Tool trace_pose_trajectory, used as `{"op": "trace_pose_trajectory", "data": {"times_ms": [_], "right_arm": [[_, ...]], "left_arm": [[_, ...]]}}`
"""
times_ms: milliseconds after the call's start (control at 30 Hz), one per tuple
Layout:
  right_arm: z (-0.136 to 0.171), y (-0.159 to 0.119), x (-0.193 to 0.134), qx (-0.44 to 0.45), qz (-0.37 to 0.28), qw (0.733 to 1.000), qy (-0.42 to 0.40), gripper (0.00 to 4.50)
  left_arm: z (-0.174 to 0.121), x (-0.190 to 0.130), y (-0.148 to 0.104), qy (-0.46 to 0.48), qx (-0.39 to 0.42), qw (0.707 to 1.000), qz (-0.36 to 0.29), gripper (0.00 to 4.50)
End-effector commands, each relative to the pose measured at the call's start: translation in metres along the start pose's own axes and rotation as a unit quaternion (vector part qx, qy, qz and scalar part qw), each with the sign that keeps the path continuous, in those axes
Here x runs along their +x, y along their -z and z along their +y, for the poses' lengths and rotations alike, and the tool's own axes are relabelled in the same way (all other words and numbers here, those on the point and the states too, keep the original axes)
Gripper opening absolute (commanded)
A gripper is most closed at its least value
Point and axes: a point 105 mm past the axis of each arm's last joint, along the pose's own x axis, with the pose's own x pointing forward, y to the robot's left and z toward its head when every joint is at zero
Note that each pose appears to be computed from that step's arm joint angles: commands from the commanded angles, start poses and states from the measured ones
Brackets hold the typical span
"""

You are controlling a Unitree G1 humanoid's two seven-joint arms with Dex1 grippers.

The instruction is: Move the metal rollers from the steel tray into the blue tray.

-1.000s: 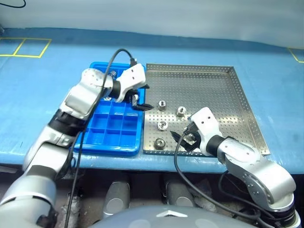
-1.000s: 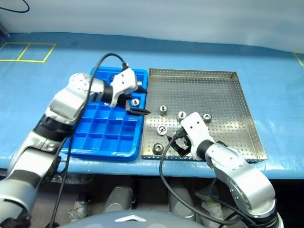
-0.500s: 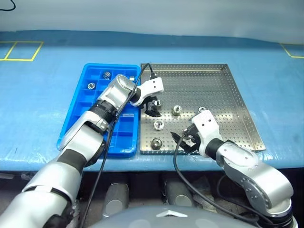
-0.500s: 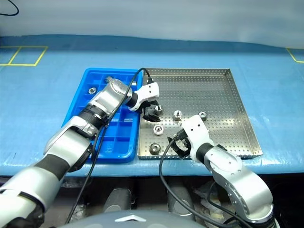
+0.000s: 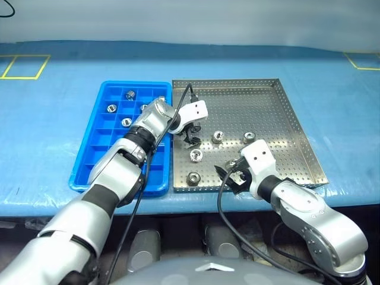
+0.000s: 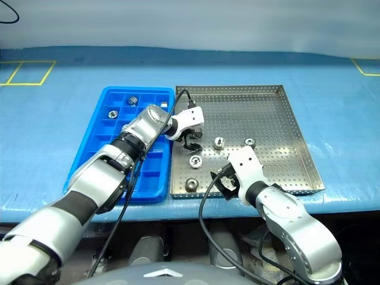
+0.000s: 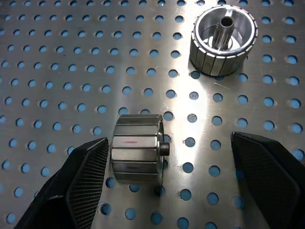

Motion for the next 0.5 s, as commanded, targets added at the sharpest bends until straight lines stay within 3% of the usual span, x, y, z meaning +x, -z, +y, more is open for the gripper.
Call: {"op": "trace_pose_trajectory", "data": {"times_ms": [33, 267, 367, 500], "right_arm": [[-0.001, -0.012, -0.004, -0.007, -0.031, 0.999, 0.008, 4.50], [-0.002, -0.012, -0.004, -0.004, -0.032, 0.999, 0.012, 4.50], [-0.001, -0.013, -0.003, -0.004, -0.034, 0.999, 0.010, 4.50], [0.001, -0.016, -0.001, -0.004, -0.037, 0.999, 0.003, 4.50]], "left_arm": [[0.006, 0.001, 0.007, -0.027, 0.000, 0.999, 0.023, 3.65], [0.016, -0.008, 0.001, -0.039, 0.013, 0.999, 0.013, 1.35], [0.024, -0.019, -0.011, -0.045, 0.009, 0.999, -0.019, 1.30], [0.043, -0.053, -0.033, -0.081, -0.025, 0.991, -0.108, 1.30]]}}
